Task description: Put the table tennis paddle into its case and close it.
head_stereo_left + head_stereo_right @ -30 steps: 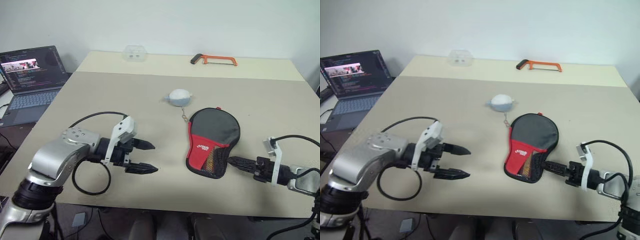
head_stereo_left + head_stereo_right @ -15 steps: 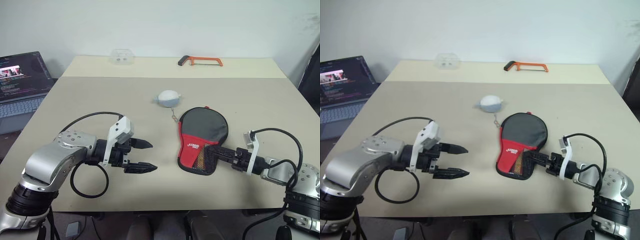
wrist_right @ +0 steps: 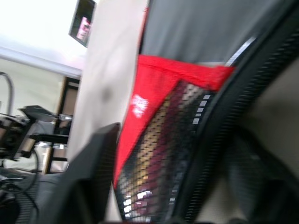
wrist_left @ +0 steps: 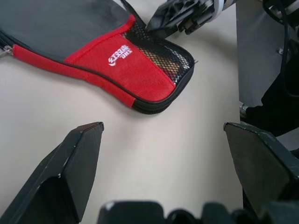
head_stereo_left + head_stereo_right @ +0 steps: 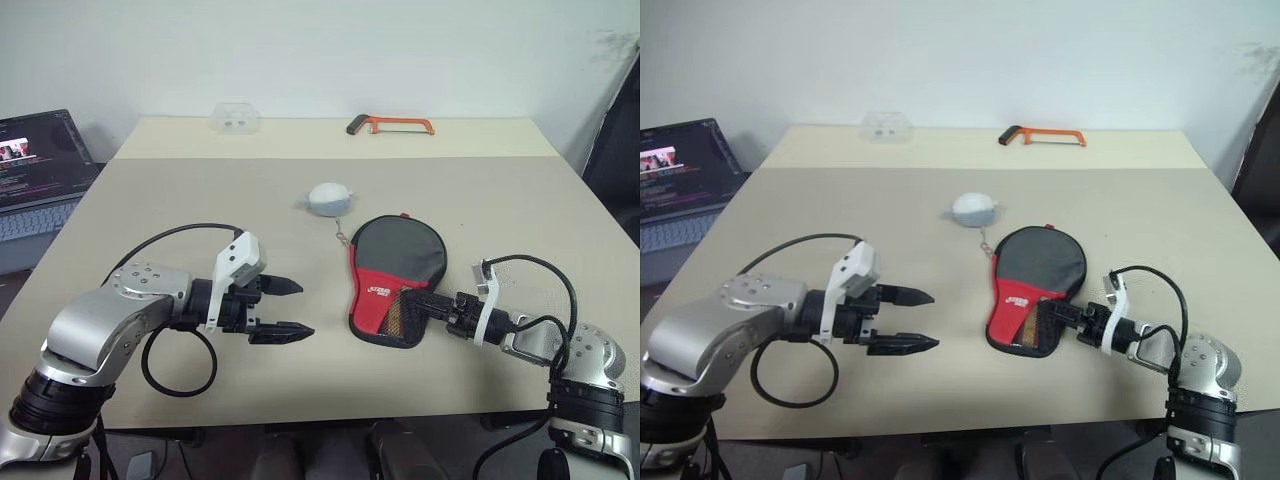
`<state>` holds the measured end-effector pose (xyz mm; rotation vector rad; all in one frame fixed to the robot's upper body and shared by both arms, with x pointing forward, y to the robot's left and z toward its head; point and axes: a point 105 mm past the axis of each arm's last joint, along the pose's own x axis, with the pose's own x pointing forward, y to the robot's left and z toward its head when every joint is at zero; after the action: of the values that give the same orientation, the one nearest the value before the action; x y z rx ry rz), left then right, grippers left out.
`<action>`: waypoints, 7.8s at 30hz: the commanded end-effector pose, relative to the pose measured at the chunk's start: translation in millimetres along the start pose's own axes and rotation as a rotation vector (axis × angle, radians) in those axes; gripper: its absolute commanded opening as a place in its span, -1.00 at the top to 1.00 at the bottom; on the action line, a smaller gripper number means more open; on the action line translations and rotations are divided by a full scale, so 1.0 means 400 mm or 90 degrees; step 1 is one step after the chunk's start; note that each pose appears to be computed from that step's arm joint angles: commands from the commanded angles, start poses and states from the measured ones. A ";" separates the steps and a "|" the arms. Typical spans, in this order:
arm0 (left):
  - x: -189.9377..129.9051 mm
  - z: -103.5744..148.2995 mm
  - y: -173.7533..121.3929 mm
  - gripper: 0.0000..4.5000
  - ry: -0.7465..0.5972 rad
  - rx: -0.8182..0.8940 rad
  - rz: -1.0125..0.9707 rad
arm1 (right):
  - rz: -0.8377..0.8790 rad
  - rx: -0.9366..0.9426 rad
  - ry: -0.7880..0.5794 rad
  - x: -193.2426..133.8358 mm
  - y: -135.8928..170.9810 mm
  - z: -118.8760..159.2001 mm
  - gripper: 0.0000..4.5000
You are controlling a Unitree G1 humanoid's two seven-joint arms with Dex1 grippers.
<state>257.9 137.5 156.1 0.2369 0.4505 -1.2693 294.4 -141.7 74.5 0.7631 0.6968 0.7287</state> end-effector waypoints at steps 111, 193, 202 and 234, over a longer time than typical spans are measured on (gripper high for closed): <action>0.149 0.320 0.295 -1.00 -0.107 0.209 0.126 | -0.021 -0.593 -0.188 0.107 0.133 0.095 -0.99; 0.474 0.473 0.283 0.87 0.055 0.746 0.575 | -0.139 -0.612 0.083 0.180 0.073 -0.136 -1.00; 0.644 0.429 0.110 0.87 -0.018 0.814 0.371 | -0.138 -0.611 0.090 0.184 0.077 -0.157 -1.00; 0.495 0.414 0.153 -0.99 -0.041 0.555 0.061 | -0.120 -0.658 0.108 0.207 0.033 -0.093 -1.00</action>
<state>397.1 -78.8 163.9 0.9938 -0.0769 -1.2684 314.2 -44.8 78.5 -0.2951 0.2855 0.8707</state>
